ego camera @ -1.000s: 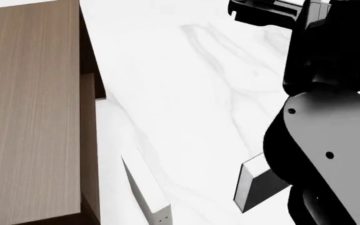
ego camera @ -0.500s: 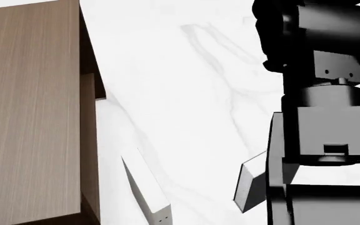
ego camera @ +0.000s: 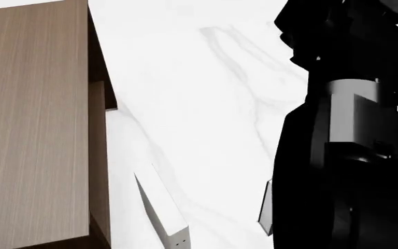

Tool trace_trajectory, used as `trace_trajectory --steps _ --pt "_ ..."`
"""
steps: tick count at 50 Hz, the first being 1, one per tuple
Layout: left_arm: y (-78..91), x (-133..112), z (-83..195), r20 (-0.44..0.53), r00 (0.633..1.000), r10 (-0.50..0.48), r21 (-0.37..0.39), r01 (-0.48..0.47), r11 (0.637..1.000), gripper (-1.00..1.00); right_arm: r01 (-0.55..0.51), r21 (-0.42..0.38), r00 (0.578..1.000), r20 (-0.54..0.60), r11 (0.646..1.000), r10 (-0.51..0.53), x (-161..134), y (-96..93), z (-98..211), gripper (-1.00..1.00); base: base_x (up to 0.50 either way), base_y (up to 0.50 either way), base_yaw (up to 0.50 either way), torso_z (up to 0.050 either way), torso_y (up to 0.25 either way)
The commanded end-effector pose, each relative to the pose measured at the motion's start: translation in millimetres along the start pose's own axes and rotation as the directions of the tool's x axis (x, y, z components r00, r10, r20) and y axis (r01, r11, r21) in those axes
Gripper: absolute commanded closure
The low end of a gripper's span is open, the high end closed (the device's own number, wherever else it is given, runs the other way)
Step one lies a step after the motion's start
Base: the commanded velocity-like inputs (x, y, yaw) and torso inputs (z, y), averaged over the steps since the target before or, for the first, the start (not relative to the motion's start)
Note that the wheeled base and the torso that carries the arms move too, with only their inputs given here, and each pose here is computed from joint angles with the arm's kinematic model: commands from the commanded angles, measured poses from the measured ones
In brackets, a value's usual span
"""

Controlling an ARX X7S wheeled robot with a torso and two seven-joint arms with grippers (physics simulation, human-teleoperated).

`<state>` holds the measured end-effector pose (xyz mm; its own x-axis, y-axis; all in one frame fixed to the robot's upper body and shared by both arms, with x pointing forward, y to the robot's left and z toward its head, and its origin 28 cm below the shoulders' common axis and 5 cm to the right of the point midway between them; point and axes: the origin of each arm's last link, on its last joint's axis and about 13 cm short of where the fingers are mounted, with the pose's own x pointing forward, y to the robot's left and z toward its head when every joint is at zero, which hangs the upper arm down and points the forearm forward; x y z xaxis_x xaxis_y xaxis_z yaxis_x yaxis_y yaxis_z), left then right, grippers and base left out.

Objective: Pick up the book in the middle and place it on the cabinet shelf.

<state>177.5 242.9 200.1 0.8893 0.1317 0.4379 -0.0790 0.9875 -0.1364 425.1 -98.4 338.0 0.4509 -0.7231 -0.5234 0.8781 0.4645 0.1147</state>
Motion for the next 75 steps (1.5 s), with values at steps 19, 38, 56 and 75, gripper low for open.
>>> trace_trajectory --steps 19,38,56,75 --pt "1.1 0.6 -0.2 0.001 1.000 0.005 -0.005 -0.005 1.000 -1.00 0.148 -0.119 0.976 -0.144 0.982 -0.165 4.2 -1.7 -19.3 -1.00 0.00 0.00 0.00 0.000 0.000" --pt "2.4 1.5 3.2 0.010 1.000 0.017 -0.007 -0.017 1.000 -1.00 0.145 -0.150 0.952 -0.247 0.978 -0.179 10.3 -1.6 -35.5 -1.00 0.00 0.00 0.00 0.000 0.000" --pt "2.1 1.1 1.7 0.006 1.000 0.014 -0.005 -0.014 1.000 -1.00 0.088 -0.140 0.940 -0.317 0.986 -0.129 10.7 0.7 -46.3 -1.00 0.00 0.00 0.00 0.000 0.000" --pt "2.0 1.0 2.0 0.006 1.000 0.014 -0.006 -0.014 1.000 -1.00 0.020 -0.136 0.945 -0.320 0.990 -0.064 9.7 1.9 -51.2 -1.00 0.00 0.00 0.00 0.000 0.000"
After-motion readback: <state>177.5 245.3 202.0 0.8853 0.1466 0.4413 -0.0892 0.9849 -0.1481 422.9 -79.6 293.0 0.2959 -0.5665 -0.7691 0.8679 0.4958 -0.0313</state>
